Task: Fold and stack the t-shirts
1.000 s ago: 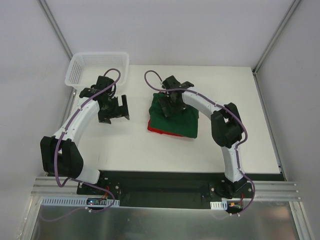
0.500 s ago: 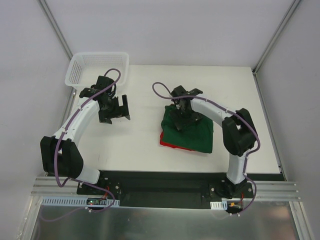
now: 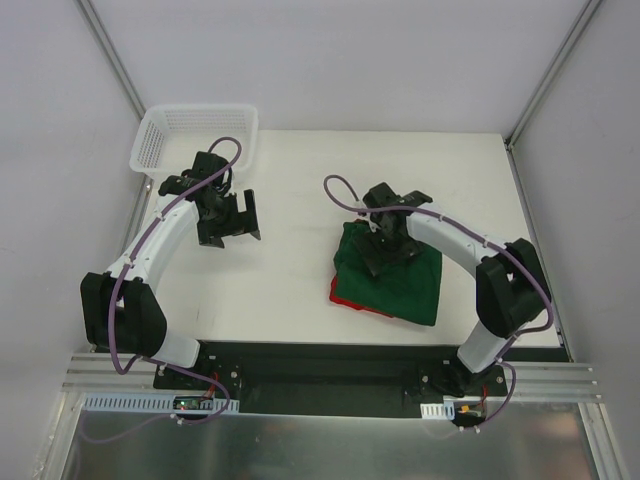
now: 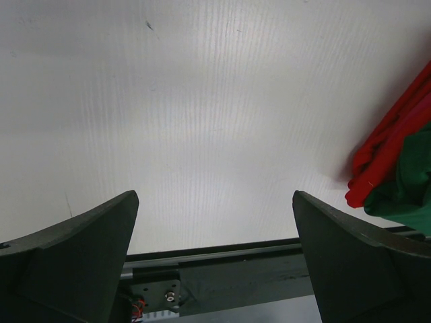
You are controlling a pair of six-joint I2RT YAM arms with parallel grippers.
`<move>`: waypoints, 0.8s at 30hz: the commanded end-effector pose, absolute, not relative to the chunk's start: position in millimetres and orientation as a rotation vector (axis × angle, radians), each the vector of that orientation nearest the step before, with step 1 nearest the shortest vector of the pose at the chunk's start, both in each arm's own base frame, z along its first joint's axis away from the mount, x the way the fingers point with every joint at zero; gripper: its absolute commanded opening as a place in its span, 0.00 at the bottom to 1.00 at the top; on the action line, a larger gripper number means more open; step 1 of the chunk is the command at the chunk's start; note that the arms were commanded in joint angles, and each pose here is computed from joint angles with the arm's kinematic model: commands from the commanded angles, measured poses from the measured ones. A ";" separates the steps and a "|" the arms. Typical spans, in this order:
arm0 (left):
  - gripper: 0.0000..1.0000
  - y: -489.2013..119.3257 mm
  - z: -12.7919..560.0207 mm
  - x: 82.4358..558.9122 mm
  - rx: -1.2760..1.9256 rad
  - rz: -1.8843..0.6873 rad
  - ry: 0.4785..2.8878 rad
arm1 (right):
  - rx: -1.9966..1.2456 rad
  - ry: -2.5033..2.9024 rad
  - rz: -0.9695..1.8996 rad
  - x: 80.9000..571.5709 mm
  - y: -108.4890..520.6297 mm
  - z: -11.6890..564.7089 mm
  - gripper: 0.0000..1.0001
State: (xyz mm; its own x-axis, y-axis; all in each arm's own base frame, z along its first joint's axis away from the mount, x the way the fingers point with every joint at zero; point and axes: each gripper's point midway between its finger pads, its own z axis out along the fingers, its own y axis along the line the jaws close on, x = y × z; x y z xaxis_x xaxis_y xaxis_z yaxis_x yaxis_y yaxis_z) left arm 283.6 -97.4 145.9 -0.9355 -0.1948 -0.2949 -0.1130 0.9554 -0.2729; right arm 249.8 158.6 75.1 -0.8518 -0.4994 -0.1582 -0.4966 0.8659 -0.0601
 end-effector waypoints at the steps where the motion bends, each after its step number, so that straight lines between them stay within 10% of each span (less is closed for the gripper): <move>1: 0.99 -102.6 158.3 287.7 -0.185 -0.396 2.743 | -0.719 2.780 -0.035 256.7 164.4 113.6 0.96; 11: 0.99 -103.6 159.7 285.4 -0.179 -0.395 2.739 | -0.423 2.480 -0.291 296.3 190.9 208.0 0.96; 24: 0.99 -108.3 158.7 280.2 -0.137 -0.412 2.744 | 0.325 2.331 0.028 285.1 191.1 155.5 0.96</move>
State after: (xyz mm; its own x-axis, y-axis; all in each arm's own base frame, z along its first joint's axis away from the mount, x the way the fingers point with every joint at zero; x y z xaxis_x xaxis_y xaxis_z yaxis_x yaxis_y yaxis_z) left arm 283.2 -102.8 146.5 -0.9375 -0.1789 -0.2985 -0.0936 0.9558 -0.2788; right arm 266.5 187.1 135.9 -0.8035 0.0285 -0.5946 0.0669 0.9969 -0.0425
